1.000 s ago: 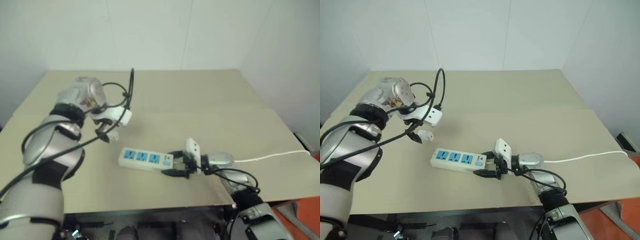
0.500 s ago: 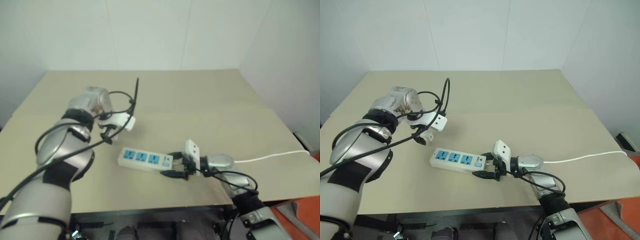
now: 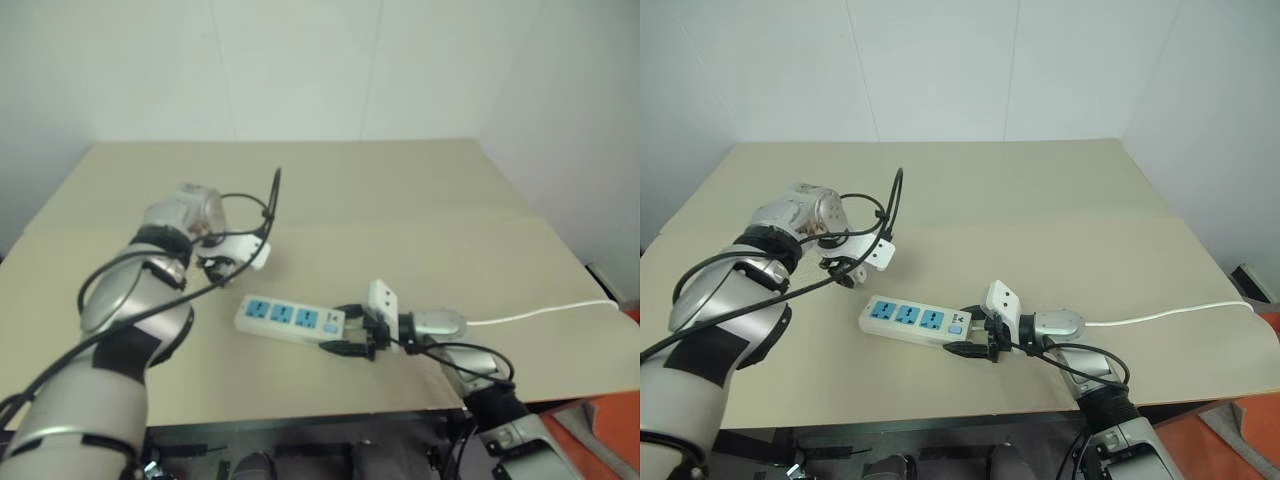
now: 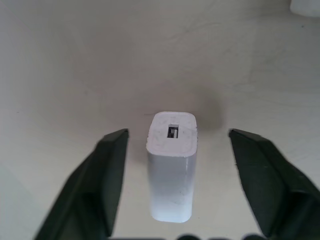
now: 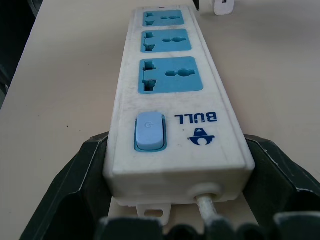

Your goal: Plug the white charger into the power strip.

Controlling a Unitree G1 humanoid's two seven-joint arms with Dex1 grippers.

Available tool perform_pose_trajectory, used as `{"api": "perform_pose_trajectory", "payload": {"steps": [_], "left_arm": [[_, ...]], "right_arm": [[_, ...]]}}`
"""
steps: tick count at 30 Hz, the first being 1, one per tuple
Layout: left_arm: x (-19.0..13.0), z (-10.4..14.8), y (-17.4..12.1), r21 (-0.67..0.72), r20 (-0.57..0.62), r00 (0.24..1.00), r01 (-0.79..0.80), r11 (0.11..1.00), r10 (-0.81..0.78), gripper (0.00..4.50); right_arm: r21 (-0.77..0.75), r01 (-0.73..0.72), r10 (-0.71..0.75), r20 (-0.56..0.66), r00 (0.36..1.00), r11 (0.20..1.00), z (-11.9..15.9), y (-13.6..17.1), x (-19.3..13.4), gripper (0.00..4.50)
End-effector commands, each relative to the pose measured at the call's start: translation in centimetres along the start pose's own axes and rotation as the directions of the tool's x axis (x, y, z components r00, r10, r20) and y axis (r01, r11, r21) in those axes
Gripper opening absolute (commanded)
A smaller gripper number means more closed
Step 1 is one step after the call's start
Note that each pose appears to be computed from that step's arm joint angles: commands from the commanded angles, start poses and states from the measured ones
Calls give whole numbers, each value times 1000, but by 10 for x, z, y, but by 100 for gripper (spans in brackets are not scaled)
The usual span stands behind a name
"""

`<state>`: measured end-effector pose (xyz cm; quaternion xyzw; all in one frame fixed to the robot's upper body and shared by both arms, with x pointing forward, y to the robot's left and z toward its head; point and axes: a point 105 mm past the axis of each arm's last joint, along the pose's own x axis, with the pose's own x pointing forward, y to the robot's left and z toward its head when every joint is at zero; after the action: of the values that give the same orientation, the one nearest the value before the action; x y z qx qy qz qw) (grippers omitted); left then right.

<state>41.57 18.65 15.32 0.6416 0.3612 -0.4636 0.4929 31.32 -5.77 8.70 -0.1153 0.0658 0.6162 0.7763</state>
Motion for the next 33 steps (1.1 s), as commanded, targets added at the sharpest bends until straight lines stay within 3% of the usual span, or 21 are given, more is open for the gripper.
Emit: {"api": "perform_pose_trajectory", "payload": {"steps": [1,4,9,14,17,21,27,33], "left_arm": [[-2,2,3,5,8,1000,-16,1000,16,206],[-3,2,2,13,8,1000,-5,1000,5,103],[-11,7,11,-3,53,996,-66,998,66,99],[-53,23,32,-129,265,945,-160,979,189,99],[-96,36,42,-251,487,832,-157,955,265,99],[-145,40,39,-363,763,562,-35,931,319,99],[-156,28,24,-446,888,211,192,874,408,99],[-130,40,-17,-352,934,0,184,918,358,99]], "right_arm": [[12,-20,21,-28,999,1000,-5,6,6,342],[11,-19,20,-32,999,1000,-5,6,6,342],[11,-16,16,-33,999,1000,-5,5,6,342],[14,-25,25,-29,999,1000,-5,4,5,342],[21,-41,42,-21,999,999,-3,3,4,342],[-7,-101,101,-33,994,995,-4,-1,3,342],[-52,-138,135,-59,989,989,-4,-21,-2,342],[-133,-162,151,-89,984,978,-10,-29,0,342]]}}
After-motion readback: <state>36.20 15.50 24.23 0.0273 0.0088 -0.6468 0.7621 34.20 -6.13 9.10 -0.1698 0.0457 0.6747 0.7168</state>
